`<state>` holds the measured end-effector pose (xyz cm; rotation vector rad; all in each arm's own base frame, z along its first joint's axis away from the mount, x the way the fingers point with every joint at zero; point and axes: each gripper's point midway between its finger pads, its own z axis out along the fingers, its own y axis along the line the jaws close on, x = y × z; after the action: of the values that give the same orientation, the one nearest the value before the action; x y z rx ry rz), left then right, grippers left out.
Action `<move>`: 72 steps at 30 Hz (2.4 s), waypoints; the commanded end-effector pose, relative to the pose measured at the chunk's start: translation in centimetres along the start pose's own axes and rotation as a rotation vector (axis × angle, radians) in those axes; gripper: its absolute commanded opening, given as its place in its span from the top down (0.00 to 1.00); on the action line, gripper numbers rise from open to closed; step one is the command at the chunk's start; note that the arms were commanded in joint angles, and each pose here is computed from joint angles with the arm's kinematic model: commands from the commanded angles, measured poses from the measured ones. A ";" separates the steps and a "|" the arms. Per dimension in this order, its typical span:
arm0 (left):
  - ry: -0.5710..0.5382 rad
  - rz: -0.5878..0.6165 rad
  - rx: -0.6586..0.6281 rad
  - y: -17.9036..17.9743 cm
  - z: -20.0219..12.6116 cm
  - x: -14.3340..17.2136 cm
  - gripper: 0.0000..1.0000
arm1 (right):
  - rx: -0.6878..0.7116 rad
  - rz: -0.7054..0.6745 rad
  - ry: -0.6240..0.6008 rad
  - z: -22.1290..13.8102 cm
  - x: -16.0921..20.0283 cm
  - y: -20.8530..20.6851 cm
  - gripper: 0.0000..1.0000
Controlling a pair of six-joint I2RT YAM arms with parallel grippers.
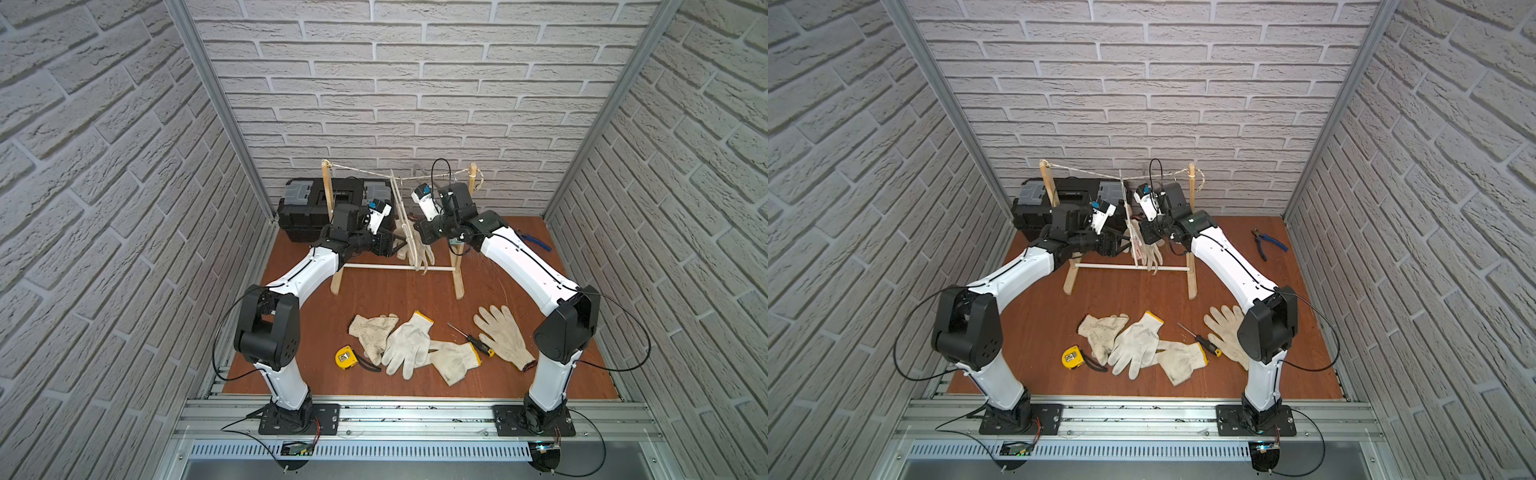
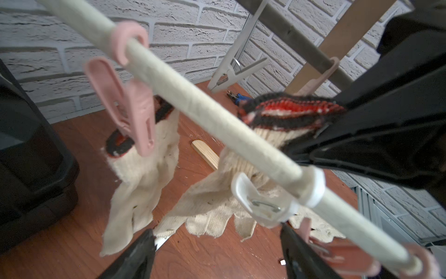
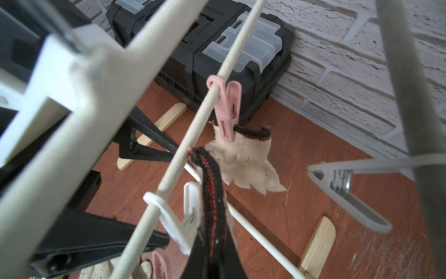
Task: Clip the gloves onto a hanger to dry
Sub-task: Open the clamp at the hanger, then clamp the glove onto the hanger.
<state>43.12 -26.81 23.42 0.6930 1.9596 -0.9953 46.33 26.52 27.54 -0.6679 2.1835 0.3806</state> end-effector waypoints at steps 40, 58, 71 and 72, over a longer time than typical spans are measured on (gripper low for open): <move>-0.239 0.341 0.113 -3.1 0.8 -3.9 0.72 | -0.095 -0.105 0.080 1.0 1.1 1.4 0.97; -0.082 0.477 0.049 -2.7 0.3 -1.4 0.86 | -0.102 -0.264 0.277 -0.9 7.4 0.2 0.98; 0.009 0.558 0.108 -4.4 -0.7 0.9 0.86 | -0.328 -0.311 0.264 -0.2 10.3 2.9 0.98; 0.012 0.563 0.113 -4.6 -0.7 1.0 0.86 | -0.343 -0.313 0.252 -0.2 10.3 3.0 0.98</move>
<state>40.52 -28.31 24.40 1.1592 1.6085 -0.7347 39.43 24.56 17.20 -1.2541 2.3535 0.4500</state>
